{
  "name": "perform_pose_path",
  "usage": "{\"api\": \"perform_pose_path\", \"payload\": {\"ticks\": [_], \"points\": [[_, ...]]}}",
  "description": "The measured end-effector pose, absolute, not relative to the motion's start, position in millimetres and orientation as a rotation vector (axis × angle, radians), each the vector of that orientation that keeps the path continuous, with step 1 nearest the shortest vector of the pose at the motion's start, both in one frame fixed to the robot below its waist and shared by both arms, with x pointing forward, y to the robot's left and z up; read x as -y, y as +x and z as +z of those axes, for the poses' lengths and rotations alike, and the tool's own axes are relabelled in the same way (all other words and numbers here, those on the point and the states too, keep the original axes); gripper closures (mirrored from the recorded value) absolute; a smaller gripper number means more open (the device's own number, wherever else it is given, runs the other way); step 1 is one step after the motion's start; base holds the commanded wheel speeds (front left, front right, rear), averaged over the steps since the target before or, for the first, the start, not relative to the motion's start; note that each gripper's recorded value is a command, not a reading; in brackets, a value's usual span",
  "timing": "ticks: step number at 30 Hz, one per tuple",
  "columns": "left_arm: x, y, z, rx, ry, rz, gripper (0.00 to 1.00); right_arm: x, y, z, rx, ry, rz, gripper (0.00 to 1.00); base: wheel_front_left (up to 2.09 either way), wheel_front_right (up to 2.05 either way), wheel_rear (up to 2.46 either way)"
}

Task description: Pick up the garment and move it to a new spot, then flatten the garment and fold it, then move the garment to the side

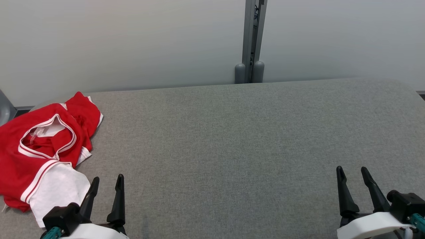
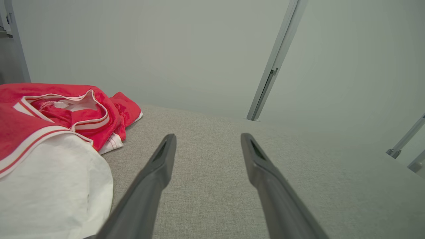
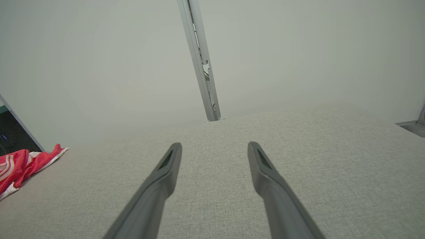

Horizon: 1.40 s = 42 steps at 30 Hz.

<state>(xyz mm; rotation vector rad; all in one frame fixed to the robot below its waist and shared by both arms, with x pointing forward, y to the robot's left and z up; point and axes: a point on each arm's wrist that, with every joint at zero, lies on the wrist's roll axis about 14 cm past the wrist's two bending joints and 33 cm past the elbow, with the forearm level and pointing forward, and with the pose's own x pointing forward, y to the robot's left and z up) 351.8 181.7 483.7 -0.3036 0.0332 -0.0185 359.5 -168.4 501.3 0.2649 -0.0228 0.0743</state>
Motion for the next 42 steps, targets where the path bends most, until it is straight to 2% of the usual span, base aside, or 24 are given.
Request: {"api": "perform_pose_path", "payload": {"ticks": [42], "points": [[-178, 347, 479, -0.006, -0.014, -0.064, 0.0, 157, 353, 503, 0.068, -0.055, 0.142, 0.0, 0.0, 0.0, 0.0]]}}
